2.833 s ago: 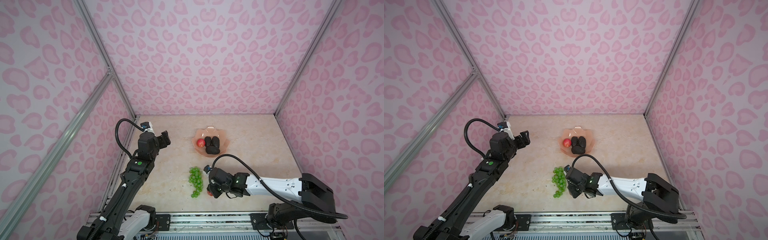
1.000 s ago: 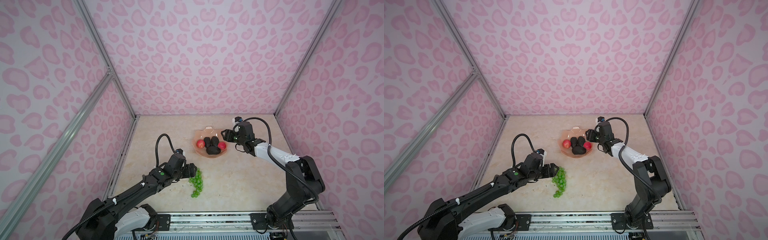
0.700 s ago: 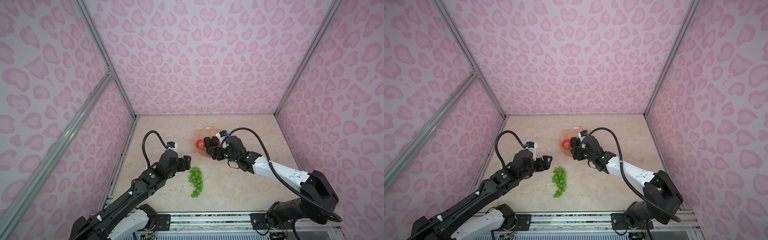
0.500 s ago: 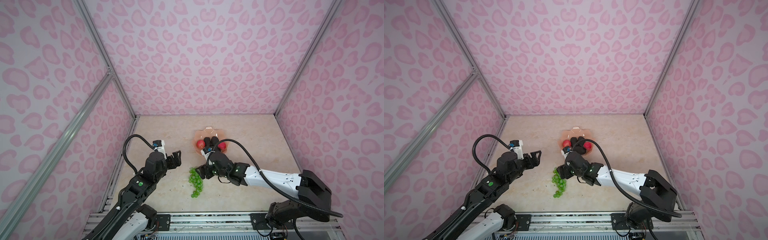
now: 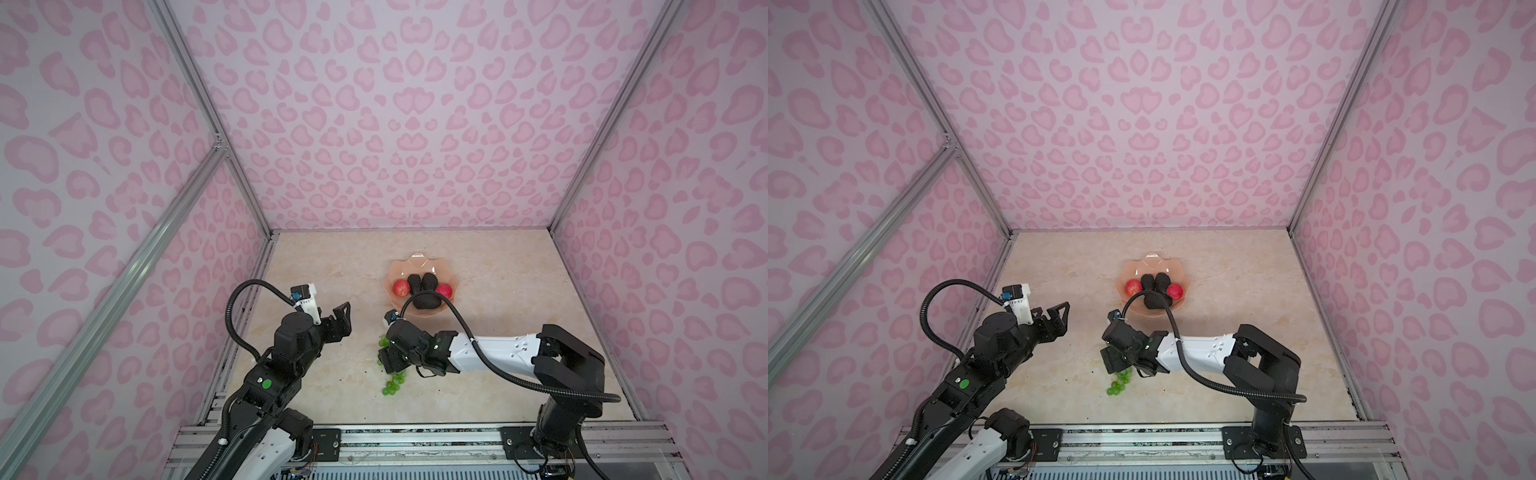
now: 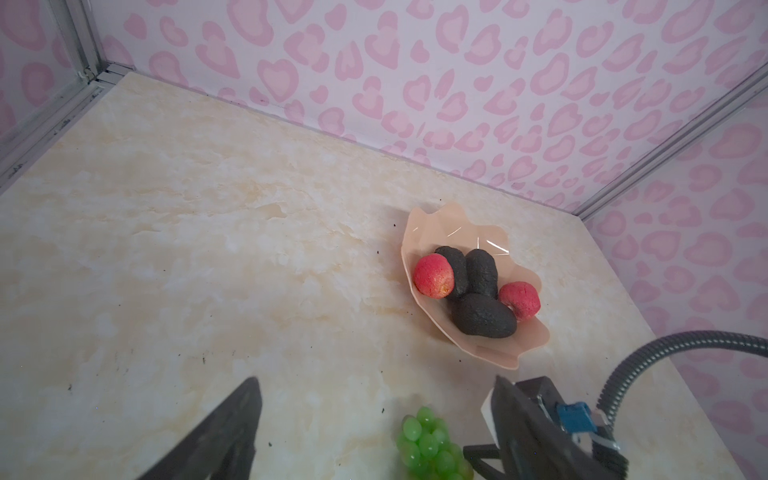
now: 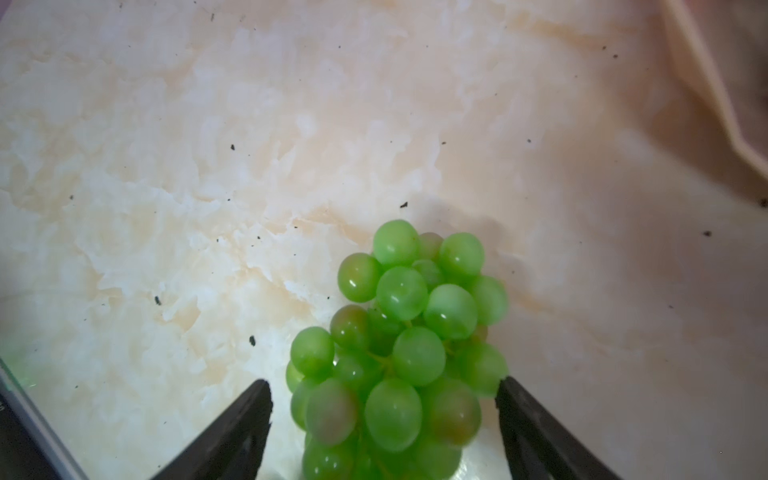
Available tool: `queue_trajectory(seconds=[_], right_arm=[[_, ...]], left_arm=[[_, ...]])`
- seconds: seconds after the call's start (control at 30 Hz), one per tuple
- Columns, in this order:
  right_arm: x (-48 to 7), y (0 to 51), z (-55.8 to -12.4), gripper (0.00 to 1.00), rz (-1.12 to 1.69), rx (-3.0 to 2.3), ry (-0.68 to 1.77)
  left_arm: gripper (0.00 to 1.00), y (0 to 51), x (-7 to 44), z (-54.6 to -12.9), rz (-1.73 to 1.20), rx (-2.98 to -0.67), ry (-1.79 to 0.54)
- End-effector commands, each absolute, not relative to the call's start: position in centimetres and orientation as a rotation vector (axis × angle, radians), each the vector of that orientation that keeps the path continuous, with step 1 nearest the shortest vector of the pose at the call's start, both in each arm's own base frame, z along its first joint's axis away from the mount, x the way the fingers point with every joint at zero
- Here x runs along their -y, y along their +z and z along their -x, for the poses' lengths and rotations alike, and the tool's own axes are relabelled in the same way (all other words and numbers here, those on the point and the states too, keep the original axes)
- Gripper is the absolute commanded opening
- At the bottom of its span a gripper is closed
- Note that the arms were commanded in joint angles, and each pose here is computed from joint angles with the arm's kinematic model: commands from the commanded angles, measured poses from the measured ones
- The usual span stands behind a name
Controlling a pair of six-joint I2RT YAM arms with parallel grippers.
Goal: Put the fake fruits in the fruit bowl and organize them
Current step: 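Carry the grapes into the bowl and release with the right gripper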
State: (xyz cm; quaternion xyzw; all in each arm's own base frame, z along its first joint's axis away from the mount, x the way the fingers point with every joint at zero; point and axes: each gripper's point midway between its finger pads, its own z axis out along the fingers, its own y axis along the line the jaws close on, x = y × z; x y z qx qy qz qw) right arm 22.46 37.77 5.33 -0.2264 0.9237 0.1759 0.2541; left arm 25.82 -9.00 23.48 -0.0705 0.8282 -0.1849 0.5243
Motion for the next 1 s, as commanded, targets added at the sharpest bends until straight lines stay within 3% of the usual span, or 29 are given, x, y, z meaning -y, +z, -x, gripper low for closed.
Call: queue_trajectory(seconds=[0.0, 0.17, 0.4, 0.57, 0.97], right_arm=[[-37.2, 4.0, -22.9, 0.83, 0.581, -2.548, 0.45], [-37.9, 3.1, -23.7, 0.75, 0.573, -2.551, 0.489], [-39.3, 2.9, -24.2, 0.4, 0.593, -2.528, 0.549], [-39.4, 4.1, -25.1, 0.25, 0.535, -2.49, 0.66], [-35.8, 15.5, -30.9, 0.21, 0.284, -2.241, 0.825]], left_arm=[[0.88, 23.3, 8.6, -25.8, 0.161, -1.986, -0.41], [0.88, 23.3, 8.6, -25.9, 0.158, -1.987, -0.402], [0.88, 23.5, 8.5, -26.1, 0.154, -1.992, -0.389], [0.88, 23.8, 8.6, -26.3, 0.152, -1.99, -0.386], [0.88, 24.5, 9.0, -26.9, 0.138, -1.989, -0.385]])
